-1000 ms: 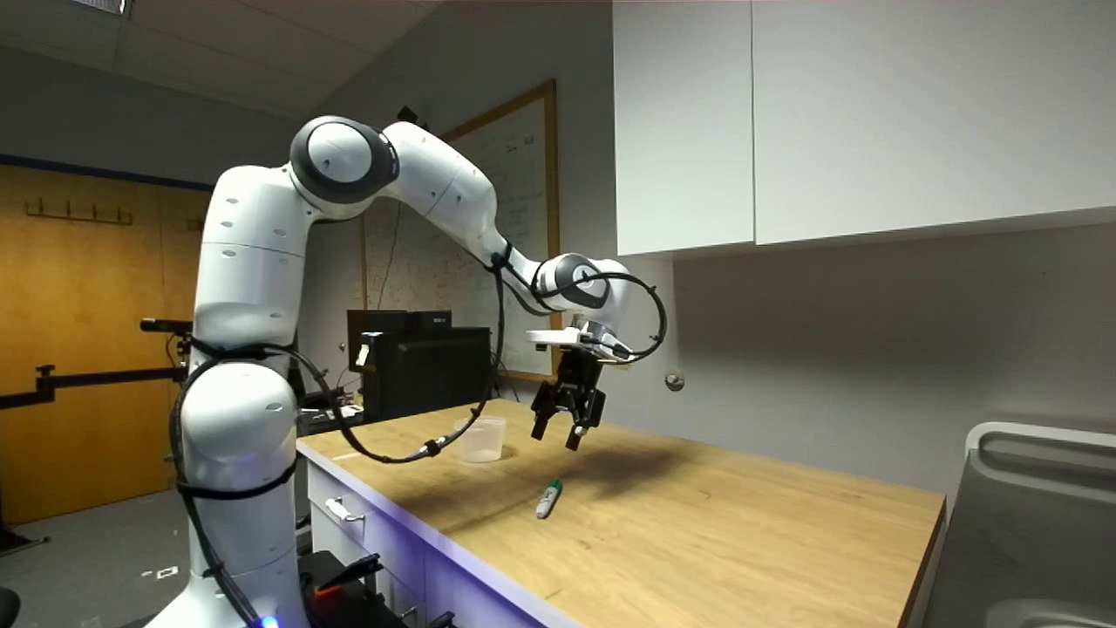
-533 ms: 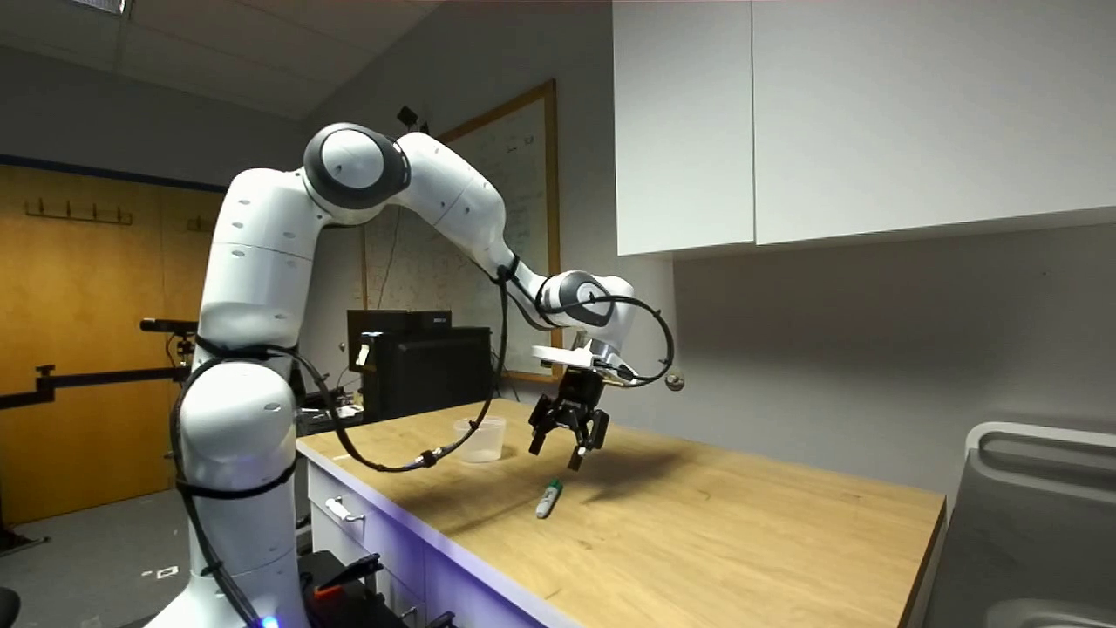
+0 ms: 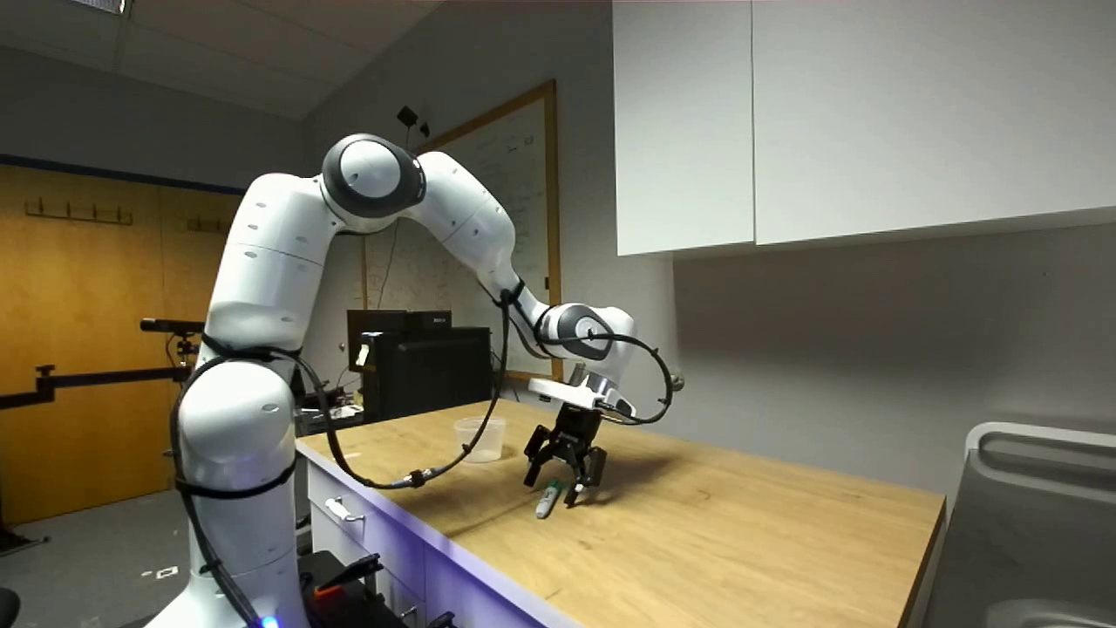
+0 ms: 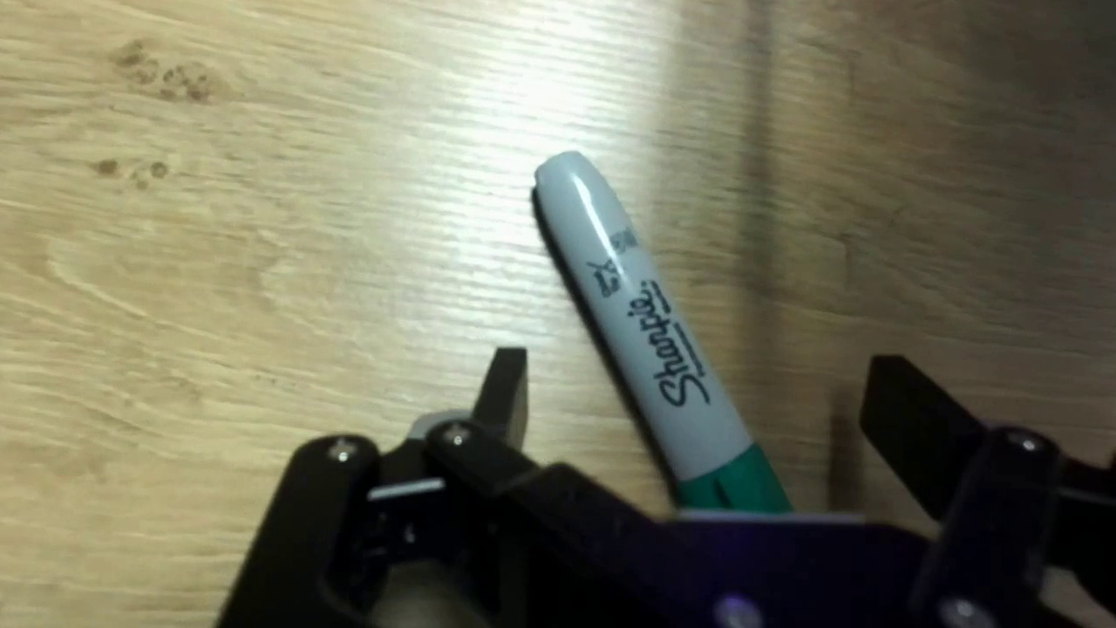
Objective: Put the marker into the bowl.
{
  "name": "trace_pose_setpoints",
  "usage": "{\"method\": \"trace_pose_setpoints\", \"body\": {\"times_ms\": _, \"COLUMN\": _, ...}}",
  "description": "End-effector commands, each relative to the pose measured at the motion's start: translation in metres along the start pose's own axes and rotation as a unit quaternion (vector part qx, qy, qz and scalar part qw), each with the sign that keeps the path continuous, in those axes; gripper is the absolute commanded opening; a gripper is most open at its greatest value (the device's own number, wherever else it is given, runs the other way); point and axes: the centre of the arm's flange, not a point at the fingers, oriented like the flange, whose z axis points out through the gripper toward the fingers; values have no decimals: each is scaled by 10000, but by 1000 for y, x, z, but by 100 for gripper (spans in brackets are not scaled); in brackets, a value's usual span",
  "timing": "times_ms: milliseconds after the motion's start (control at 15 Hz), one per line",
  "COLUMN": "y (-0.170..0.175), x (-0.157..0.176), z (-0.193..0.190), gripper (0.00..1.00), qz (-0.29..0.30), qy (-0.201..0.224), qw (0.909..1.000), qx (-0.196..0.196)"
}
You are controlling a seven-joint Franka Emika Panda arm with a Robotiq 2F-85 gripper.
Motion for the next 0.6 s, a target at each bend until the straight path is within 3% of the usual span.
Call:
{"method": "trace_pose_setpoints", "body": {"times_ms": 0, "y": -2, "x": -3, "z": 6, "gripper": 68, "qz": -36, "qy": 198, "qw": 9998, "qx": 55}}
{"method": "trace_pose_setpoints", "body": {"times_ms": 533, "y": -6, "x": -6, "z": -12, "gripper": 6, "qz": -26, "qy": 247, "qw": 9996, "qx": -106}}
